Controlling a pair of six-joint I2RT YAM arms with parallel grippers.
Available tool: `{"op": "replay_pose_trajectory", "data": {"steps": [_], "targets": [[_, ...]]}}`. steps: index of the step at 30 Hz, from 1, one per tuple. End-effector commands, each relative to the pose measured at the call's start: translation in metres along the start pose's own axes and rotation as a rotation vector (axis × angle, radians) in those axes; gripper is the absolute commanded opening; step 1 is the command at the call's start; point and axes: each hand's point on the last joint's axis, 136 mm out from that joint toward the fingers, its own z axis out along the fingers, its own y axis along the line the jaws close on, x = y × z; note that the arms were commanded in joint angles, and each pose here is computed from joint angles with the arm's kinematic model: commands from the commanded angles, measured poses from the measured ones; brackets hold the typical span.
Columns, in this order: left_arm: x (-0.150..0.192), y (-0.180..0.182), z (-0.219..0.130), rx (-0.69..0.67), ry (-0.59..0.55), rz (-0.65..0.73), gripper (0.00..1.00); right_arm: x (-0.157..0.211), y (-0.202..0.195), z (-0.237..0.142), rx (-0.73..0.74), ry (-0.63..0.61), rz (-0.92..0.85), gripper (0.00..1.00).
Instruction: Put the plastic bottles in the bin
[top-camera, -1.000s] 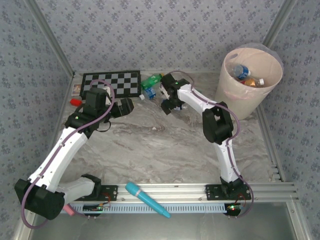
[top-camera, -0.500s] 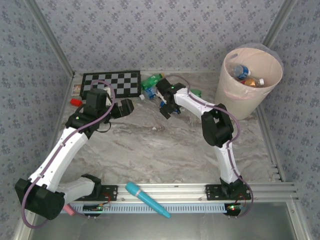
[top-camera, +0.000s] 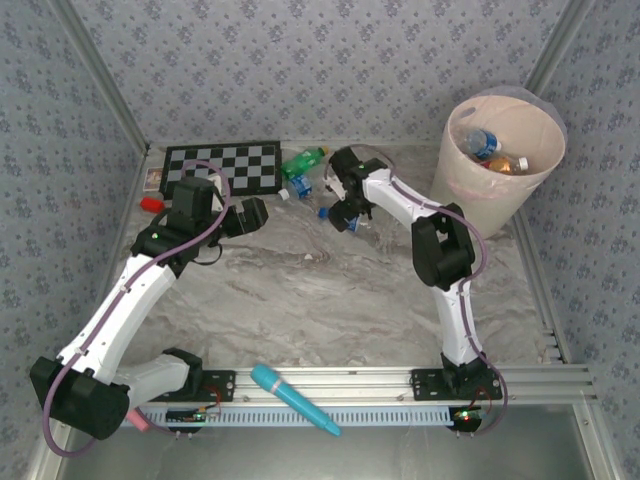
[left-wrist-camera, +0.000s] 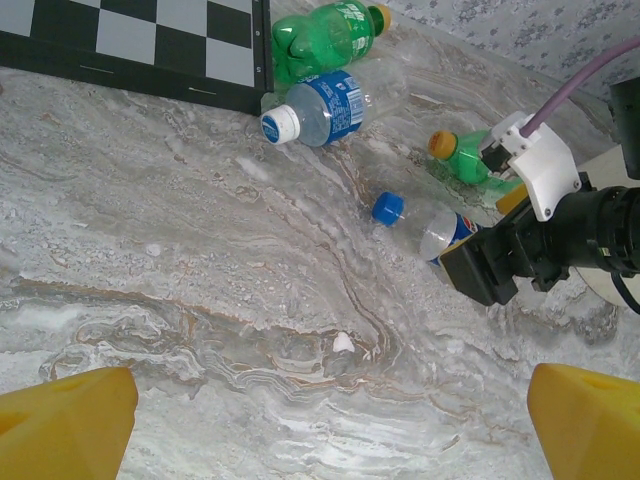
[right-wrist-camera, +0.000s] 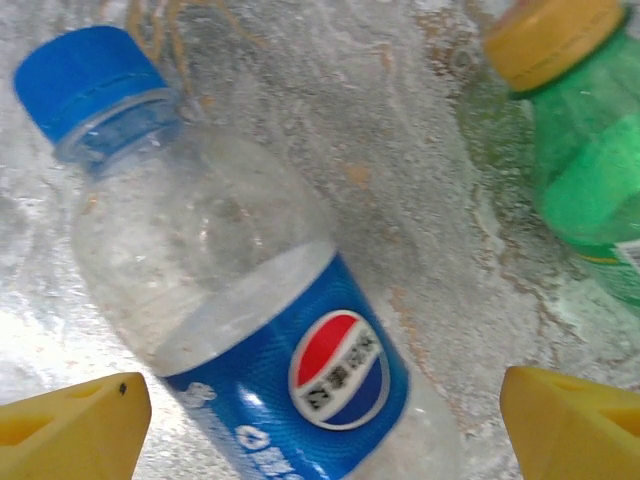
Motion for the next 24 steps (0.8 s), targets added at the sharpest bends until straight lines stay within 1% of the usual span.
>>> {"op": "replay_pose_trajectory", "data": {"steps": [1, 6, 12, 14, 16, 18, 20, 23, 24], "targets": [[-0.011, -0.006, -0.007, 0.017, -0.022, 0.011, 1.0, 0.008, 0.029, 0.018, -0.087, 0.042, -0.058, 0.89], [-0.011, -0.006, -0.007, 0.02, -0.02, 0.007, 1.0, 0.015, 0.041, 0.032, -0.109, 0.074, -0.065, 0.84], [-0.012, -0.008, -0.011, 0.027, -0.022, 0.012, 1.0, 0.013, 0.049, 0.04, -0.097, 0.084, -0.084, 0.84], [-0.013, -0.01, -0.013, 0.035, -0.024, 0.018, 1.0, 0.012, 0.052, 0.041, -0.092, 0.087, -0.089, 0.81], [-0.013, -0.012, -0.015, 0.047, -0.022, 0.029, 1.0, 0.01, 0.052, 0.038, -0.088, 0.081, -0.087, 0.8], [-0.011, -0.016, -0.016, 0.067, -0.016, 0.045, 1.0, 0.008, 0.053, 0.034, -0.086, 0.071, -0.082, 0.76], [-0.011, -0.021, -0.019, 0.099, -0.017, 0.062, 1.0, 0.006, 0.055, 0.026, -0.107, 0.063, -0.071, 0.69], [-0.011, -0.028, -0.024, 0.144, -0.027, 0.077, 1.0, 0.003, 0.054, 0.013, -0.125, 0.038, -0.046, 0.66], [-0.011, -0.03, -0.025, 0.156, -0.032, 0.079, 1.0, 0.001, 0.053, 0.005, -0.138, 0.022, -0.033, 0.64]]}}
